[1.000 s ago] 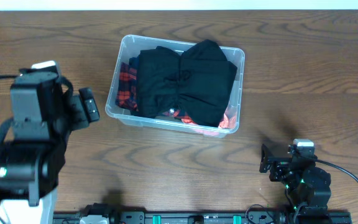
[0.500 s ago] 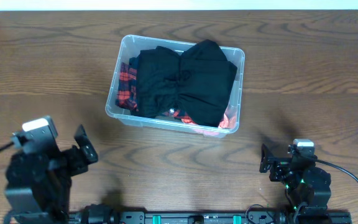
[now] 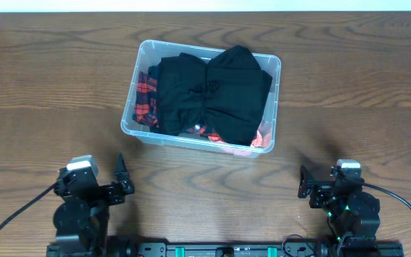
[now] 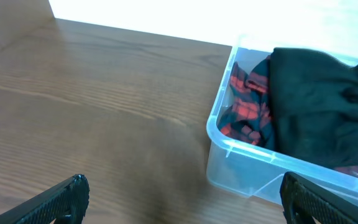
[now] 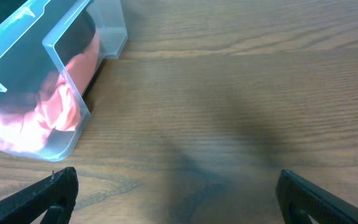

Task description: Pack container

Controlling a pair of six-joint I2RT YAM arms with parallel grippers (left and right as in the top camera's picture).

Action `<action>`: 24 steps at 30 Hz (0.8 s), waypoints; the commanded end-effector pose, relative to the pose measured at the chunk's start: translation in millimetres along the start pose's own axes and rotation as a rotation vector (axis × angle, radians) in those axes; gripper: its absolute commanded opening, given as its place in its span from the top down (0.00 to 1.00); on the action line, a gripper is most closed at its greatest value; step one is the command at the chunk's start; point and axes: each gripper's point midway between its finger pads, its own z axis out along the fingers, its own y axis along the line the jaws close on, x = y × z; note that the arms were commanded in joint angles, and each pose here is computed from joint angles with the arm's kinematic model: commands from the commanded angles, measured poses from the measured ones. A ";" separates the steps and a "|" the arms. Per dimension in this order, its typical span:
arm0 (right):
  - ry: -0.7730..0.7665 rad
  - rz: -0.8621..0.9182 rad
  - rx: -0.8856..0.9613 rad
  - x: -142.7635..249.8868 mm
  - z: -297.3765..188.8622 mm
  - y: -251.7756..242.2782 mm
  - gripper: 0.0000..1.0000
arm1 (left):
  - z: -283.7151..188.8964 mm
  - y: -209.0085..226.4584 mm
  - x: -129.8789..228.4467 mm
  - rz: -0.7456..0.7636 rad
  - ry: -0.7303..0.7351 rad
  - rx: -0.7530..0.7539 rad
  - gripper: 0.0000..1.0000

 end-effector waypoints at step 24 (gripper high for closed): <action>-0.003 0.011 -0.003 0.3 0.0 0.9 0.01 | 48.0 -6.2 75.0 -0.003 0.025 0.057 0.02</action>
